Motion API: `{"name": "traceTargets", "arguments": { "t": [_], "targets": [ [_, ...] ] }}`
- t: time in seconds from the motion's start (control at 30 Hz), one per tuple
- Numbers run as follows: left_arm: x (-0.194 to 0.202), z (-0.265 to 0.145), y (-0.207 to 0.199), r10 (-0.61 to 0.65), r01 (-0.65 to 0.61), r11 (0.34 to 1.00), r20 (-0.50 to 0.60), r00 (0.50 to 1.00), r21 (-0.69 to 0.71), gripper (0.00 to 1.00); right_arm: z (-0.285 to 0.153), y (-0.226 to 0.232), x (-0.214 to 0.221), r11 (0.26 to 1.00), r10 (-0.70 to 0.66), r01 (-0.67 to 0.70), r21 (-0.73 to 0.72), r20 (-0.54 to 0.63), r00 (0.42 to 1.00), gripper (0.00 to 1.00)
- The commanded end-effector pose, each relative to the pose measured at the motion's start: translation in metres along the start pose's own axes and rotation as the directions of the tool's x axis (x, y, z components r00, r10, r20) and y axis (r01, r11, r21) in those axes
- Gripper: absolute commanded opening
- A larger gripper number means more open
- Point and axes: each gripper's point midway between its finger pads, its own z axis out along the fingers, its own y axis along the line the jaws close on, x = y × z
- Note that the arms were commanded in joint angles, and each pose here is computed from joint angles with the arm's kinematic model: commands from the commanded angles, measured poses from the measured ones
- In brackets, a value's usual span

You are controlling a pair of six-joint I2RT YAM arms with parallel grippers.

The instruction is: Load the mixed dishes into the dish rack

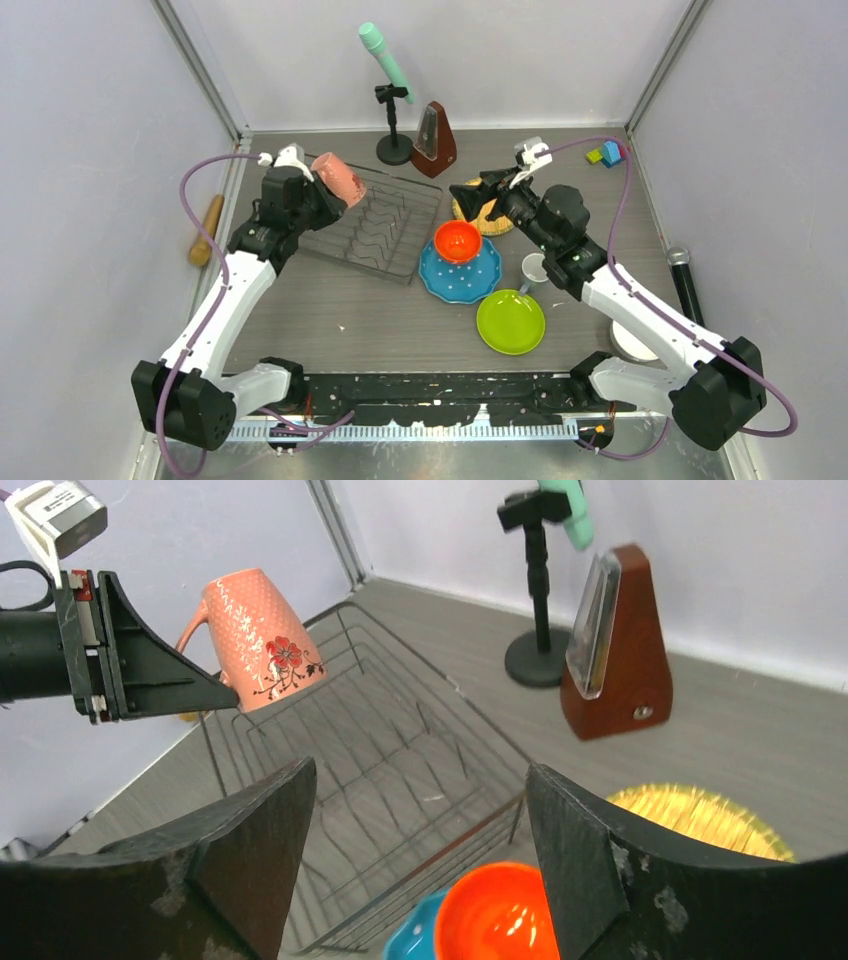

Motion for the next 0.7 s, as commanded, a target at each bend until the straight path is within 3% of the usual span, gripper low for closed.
{"name": "traceTargets", "arguments": {
  "t": [0.0,0.27,0.37,0.5,0.67],
  "targets": [
    [-0.057,-0.031,-0.061,0.164,-0.243,0.932,0.284,0.945,0.268,0.00,-0.010,0.007,-0.012,0.994,0.102,-0.098,0.046,-0.112,0.988,0.84],
    [-0.027,-0.042,-0.099,0.357,-0.452,0.735,0.278,0.892,0.506,0.00,-0.021,0.027,-0.010,0.995,0.087,-0.097,-0.021,-0.299,0.950,0.93],
    [-0.012,-0.048,-0.112,0.451,-0.538,0.598,0.306,0.839,0.594,0.00,-0.011,0.042,-0.016,0.986,0.115,-0.149,-0.072,-0.351,0.929,0.93],
    [0.021,-0.068,-0.125,0.582,-0.639,0.277,0.404,0.705,0.717,0.00,-0.005,0.067,-0.022,0.961,0.074,-0.177,-0.213,-0.417,0.906,0.97],
    [0.036,-0.077,-0.126,0.620,-0.630,0.138,0.429,0.657,0.765,0.00,-0.006,0.087,-0.023,0.915,-0.055,-0.142,-0.378,-0.465,0.883,0.98]
  ]
}}
